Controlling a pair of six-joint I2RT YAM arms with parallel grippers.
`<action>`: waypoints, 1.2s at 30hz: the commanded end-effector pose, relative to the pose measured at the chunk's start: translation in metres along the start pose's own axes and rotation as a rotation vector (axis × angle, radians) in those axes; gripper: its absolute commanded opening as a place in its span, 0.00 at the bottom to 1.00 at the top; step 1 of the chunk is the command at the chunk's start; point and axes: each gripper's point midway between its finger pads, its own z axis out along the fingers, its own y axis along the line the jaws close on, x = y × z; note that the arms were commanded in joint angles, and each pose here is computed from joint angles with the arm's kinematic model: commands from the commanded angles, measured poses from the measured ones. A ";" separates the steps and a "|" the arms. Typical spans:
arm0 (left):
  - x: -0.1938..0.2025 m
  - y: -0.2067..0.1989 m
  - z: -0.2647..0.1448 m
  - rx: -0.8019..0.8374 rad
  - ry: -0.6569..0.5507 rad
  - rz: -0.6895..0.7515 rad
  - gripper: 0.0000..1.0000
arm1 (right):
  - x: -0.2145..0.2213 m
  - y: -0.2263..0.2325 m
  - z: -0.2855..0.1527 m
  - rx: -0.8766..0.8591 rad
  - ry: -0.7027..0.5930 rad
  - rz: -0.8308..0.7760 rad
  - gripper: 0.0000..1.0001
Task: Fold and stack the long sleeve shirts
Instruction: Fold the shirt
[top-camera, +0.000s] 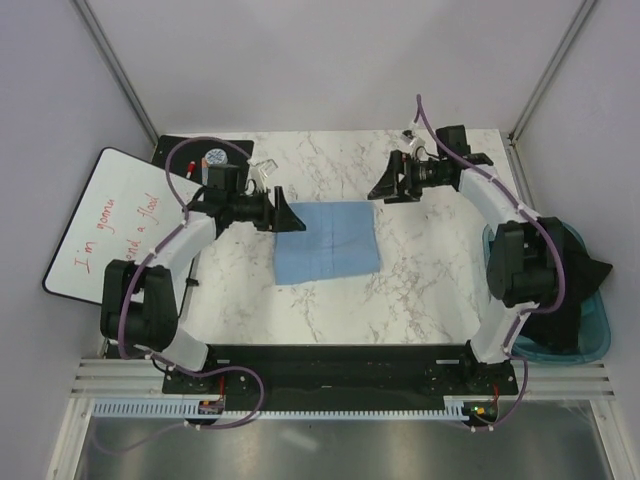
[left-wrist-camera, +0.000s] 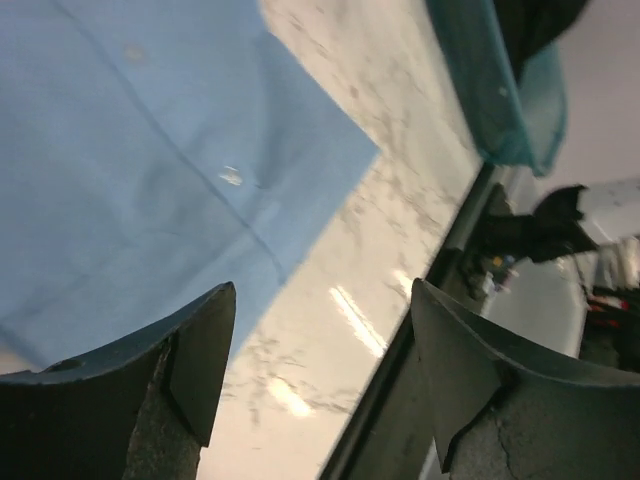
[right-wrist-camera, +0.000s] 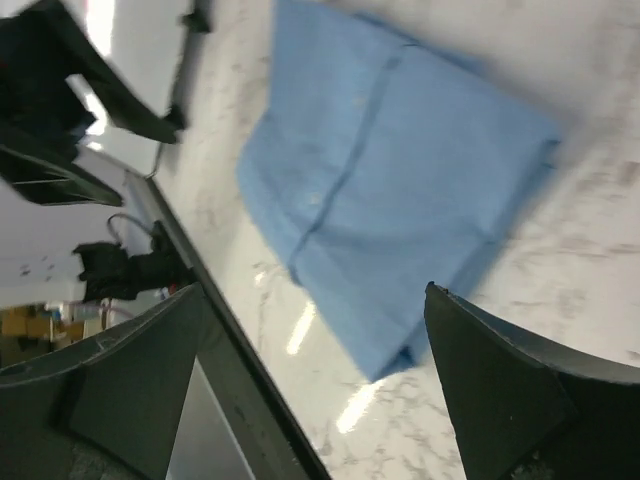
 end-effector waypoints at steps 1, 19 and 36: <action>0.030 -0.056 0.015 0.222 0.039 -0.101 0.79 | 0.072 0.094 0.031 -0.295 0.184 -0.026 0.98; 0.147 0.046 0.053 0.096 0.228 -0.457 0.76 | 0.203 -0.013 0.098 -0.261 0.448 0.193 0.96; -0.042 0.009 0.073 0.187 -0.072 -0.110 0.72 | 0.048 0.018 0.105 -0.217 0.226 -0.067 0.89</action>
